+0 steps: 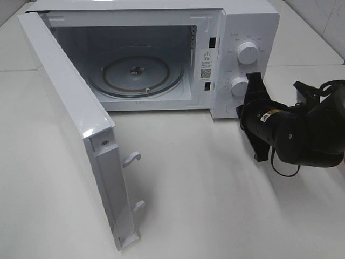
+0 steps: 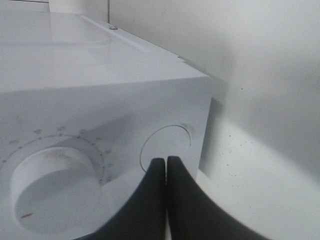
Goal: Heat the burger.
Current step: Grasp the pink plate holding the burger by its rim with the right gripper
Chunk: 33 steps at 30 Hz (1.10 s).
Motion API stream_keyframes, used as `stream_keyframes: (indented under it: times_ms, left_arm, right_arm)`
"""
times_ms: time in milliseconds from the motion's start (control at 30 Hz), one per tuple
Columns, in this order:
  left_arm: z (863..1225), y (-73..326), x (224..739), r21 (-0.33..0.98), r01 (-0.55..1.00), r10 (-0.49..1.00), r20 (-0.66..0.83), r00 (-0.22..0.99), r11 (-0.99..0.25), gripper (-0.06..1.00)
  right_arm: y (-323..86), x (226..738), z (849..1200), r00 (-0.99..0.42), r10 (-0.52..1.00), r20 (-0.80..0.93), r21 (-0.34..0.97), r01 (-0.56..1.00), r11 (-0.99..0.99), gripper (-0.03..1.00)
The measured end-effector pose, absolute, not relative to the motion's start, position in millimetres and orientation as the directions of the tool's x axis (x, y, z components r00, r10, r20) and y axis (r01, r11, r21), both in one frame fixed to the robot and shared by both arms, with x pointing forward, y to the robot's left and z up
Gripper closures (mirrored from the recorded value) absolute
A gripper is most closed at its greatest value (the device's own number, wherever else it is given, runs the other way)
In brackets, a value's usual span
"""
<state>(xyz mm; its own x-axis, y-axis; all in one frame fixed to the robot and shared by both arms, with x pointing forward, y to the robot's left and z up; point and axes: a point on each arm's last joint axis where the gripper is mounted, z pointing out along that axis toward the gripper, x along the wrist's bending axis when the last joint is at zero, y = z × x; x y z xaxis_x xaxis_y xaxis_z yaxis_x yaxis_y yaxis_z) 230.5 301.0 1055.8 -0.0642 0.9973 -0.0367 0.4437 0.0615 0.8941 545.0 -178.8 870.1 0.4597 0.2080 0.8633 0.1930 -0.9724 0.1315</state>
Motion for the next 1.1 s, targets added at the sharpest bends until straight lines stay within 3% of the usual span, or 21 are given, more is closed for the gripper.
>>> stream_keyframes:
  times_ms: [200, 367, 433, 467, 500, 633, 667, 900, 1100]
  left_arm:
    - [1056, 301, 231, 0.894, 0.444, 0.997, -0.037, -0.064, 0.061, -0.04]
    - [1056, 301, 231, 0.894, 0.444, 0.997, -0.037, -0.064, 0.061, -0.04]
    - [1056, 301, 231, 0.894, 0.444, 0.997, -0.037, -0.064, 0.061, -0.04]
    - [1056, 301, 231, 0.894, 0.444, 0.997, -0.037, -0.064, 0.061, -0.04]
    - [1056, 301, 231, 0.894, 0.444, 0.997, -0.037, -0.064, 0.061, -0.04]
    - [1056, 301, 231, 0.894, 0.444, 0.997, -0.037, -0.064, 0.061, -0.04]
    - [1056, 301, 231, 0.894, 0.444, 0.997, -0.037, -0.064, 0.061, -0.04]
    - [1056, 301, 231, 0.894, 0.444, 0.997, -0.037, -0.064, 0.061, -0.04]
    - [1056, 301, 231, 0.894, 0.444, 0.997, -0.037, -0.064, 0.061, -0.04]
  right_arm:
    - [-188, 529, 885, 0.441, 0.268, 0.857, 0.193, 0.208, -0.959, 0.94]
    - [-194, 512, 898, 0.423, 0.419, 0.803, 0.312, 0.301, -0.901, 0.94]
    - [-196, 501, 909, 0.375, 0.575, 0.727, 0.428, 0.408, -0.806, 0.94]
    - [-196, 501, 909, 0.375, 0.575, 0.727, 0.428, 0.408, -0.806, 0.94]
    - [-195, 494, 916, 0.320, 0.699, 0.640, 0.506, 0.509, -0.697, 0.94]
    - [-196, 484, 929, 0.222, 0.818, 0.530, 0.571, 0.620, -0.538, 0.94]
    - [-198, 477, 936, 0.143, 0.879, 0.456, 0.597, 0.683, -0.421, 0.94]
    - [-210, 466, 958, -0.044, 0.957, 0.286, 0.503, 0.857, -0.111, 0.94]
    - [-220, 468, 969, -0.096, 0.979, 0.182, 0.397, 0.918, 0.016, 0.92]
